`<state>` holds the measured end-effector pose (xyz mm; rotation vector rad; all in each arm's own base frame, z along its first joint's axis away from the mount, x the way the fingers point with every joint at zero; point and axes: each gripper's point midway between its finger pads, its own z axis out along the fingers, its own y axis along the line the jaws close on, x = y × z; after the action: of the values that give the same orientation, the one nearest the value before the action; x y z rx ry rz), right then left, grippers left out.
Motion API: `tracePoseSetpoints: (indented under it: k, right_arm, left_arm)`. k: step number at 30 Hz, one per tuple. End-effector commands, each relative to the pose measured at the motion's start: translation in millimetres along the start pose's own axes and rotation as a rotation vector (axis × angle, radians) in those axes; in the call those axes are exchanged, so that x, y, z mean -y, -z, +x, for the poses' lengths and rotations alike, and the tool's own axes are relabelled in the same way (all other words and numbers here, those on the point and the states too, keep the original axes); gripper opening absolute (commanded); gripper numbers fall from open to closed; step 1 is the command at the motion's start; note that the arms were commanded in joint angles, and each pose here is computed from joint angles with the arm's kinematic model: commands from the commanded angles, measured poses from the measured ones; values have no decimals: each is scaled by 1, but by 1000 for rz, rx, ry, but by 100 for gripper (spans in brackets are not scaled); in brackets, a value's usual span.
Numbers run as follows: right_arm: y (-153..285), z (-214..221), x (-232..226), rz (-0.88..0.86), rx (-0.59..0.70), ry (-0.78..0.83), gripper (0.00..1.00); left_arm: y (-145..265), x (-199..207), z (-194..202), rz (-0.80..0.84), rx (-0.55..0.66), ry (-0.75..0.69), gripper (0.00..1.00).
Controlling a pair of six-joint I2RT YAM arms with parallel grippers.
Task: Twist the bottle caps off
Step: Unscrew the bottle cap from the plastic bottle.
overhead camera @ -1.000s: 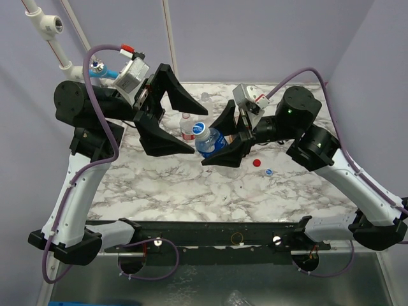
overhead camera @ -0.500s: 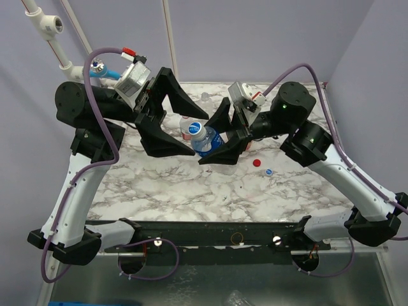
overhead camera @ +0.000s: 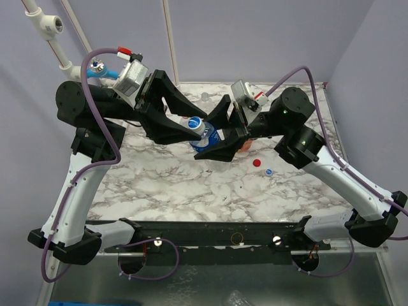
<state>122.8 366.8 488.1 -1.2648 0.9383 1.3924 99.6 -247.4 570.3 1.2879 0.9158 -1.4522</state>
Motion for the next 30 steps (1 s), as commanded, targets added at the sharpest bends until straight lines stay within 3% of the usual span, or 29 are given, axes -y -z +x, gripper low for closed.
tracePoseSetpoints:
  k: [1,6,10,14,23,30]
  right_arm:
    - [3,-19,9,54,80,26,1]
    - [6,-22,7,32,97,31,1]
    - [13,-25,6,19,110,32,0]
    - [16,-26,8,19,116,32,1]
    - [13,-21,16,23,119,24,1]
    - [13,-17,48,178,100,30,1]
  left_arm:
    - [0,2,-3,2,10,-54,49]
    - [0,7,1,32,-13,-53,45]
    - [1,8,2,33,-14,-43,55]
    - [0,6,2,25,-8,-45,56]
    - [-1,-7,-1,-35,29,-81,19]
    - [0,-23,-8,-126,72,-122,3]
